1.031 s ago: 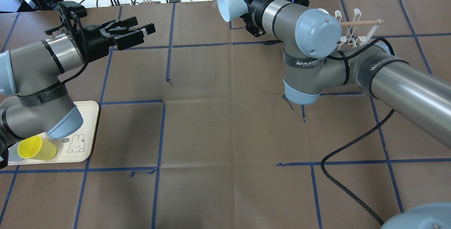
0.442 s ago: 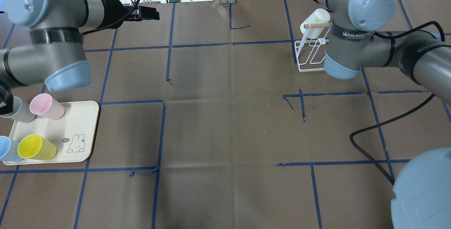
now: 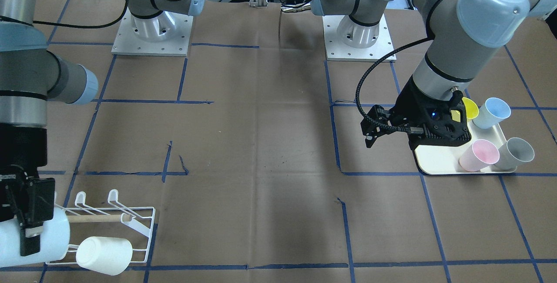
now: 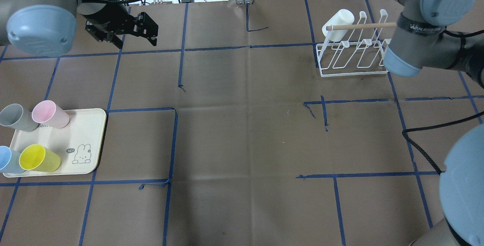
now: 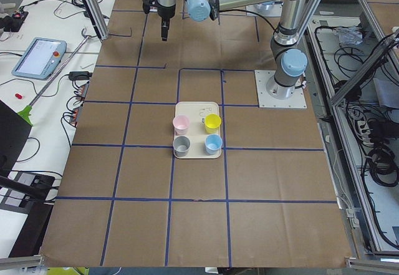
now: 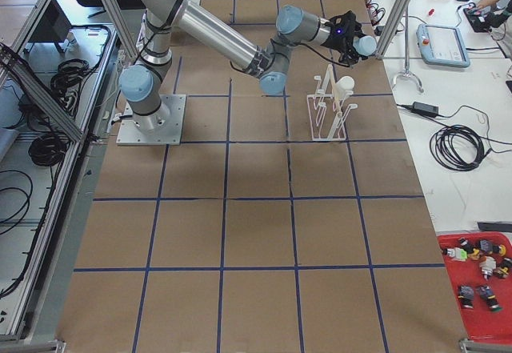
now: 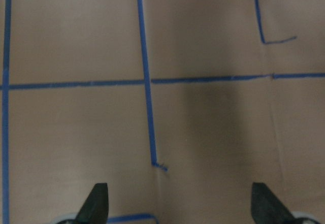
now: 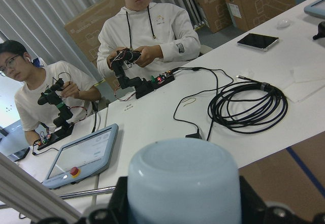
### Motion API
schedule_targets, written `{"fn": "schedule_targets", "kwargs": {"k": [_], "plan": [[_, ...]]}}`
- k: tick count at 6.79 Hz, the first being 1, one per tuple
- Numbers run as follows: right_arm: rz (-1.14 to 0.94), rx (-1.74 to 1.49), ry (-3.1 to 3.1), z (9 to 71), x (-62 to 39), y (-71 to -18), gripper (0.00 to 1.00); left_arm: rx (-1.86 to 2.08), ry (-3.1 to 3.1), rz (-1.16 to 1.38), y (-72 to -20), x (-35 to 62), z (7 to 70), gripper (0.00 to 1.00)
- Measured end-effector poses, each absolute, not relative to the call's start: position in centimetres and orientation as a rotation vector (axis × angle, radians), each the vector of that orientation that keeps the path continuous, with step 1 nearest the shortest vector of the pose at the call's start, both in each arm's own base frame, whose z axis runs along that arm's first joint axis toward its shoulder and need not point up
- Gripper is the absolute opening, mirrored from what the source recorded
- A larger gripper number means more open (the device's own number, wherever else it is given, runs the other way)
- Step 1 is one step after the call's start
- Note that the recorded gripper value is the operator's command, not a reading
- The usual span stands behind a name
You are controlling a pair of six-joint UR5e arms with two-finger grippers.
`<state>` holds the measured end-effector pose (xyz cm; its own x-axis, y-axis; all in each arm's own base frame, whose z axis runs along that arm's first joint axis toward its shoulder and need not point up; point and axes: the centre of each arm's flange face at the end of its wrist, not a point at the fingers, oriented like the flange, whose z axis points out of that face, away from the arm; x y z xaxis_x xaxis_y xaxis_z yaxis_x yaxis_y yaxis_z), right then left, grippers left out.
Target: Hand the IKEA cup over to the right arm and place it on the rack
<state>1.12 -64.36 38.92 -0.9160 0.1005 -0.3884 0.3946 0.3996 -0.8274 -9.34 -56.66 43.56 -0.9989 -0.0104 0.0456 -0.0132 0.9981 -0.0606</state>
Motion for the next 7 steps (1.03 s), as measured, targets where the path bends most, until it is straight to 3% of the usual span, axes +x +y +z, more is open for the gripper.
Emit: {"fn": "schedule_targets", "kwargs": {"k": [2,7], "plan": [[-1.641,0.248,2.494,38.0,-1.9,-65.1,0.16,0.106,-3.109,-0.077,-52.8,-9.9,46.0,0.99],[-1.677,0.119,2.584,31.5,-5.3,-65.4,0.13,0.197,-3.089,-0.064,-51.5,-10.3,47.3,0.99]]}}
